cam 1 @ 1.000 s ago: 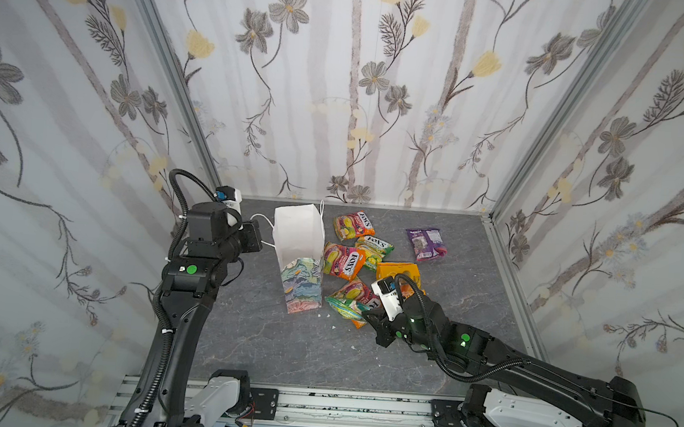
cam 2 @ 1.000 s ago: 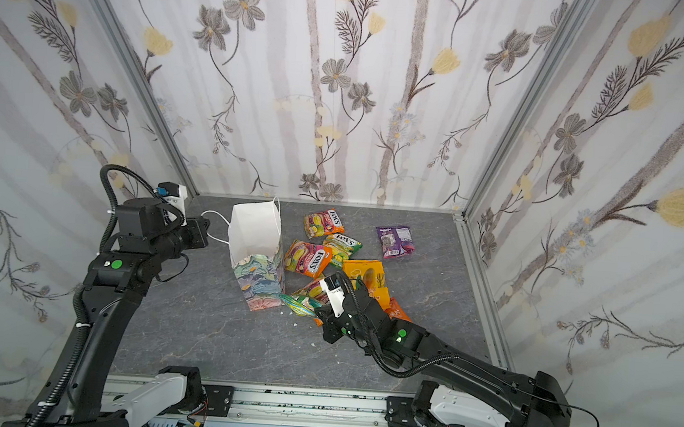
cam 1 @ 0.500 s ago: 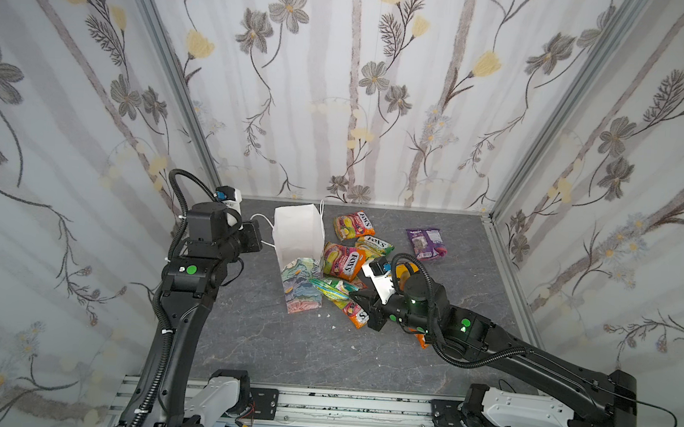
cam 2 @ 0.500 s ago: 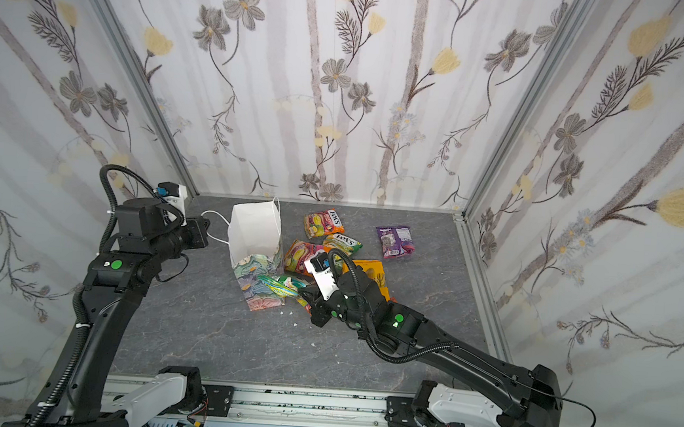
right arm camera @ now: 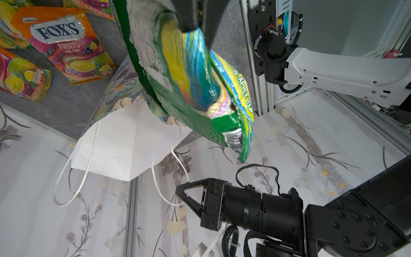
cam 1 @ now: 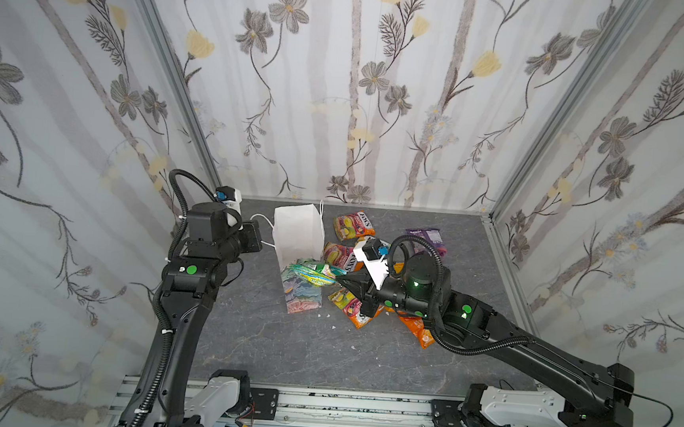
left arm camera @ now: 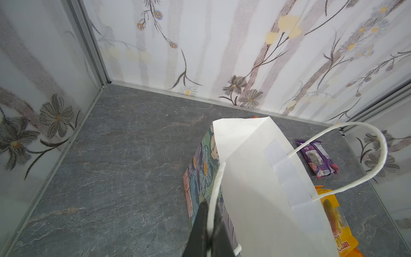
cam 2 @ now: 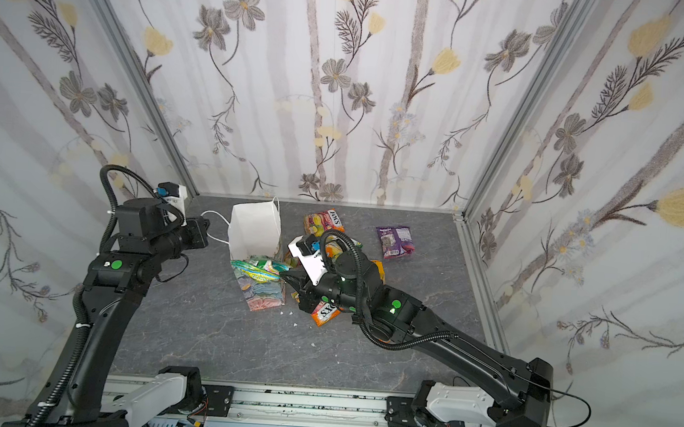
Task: Place the snacks into the paper bag
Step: Place the snack in the paper bag.
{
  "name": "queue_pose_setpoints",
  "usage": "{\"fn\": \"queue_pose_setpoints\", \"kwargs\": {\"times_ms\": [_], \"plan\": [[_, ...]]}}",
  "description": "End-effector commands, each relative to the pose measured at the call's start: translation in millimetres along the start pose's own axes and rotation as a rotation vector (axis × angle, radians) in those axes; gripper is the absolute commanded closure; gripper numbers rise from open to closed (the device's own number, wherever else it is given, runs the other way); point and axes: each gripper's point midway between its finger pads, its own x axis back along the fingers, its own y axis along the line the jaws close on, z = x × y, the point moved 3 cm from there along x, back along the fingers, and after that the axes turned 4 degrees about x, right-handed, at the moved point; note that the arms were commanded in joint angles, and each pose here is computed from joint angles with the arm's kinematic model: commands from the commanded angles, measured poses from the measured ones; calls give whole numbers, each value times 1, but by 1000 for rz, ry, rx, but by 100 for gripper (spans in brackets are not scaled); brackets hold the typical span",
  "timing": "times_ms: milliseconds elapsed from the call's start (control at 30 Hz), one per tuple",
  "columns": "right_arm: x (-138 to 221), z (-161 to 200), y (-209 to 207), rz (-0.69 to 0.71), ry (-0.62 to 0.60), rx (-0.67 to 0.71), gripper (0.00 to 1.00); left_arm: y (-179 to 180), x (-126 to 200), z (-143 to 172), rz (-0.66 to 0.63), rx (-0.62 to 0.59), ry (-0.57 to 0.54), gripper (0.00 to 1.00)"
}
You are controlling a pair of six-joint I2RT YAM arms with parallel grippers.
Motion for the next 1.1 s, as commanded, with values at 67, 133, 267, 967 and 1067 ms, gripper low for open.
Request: {"fn": "queue_pose_setpoints", "kwargs": {"times_ms": [67, 133, 267, 967, 1067], "plan": [[-12, -49, 4, -14, -109, 22, 100, 0, -1, -2, 2, -5, -15, 100], [-18, -62, 3, -4, -129, 6, 100, 0, -2, -2, 4, -3, -14, 100], [-24, -81, -5, 64, -176, -27, 100, -1, -1, -1, 6, -4, -14, 100], [-67, -114, -13, 371, -435, -241, 100, -2, 2, 1, 18, 2, -18, 99], [-87, -101, -17, 393, -413, -250, 100, -3, 3, 1, 27, 1, -15, 99]]}}
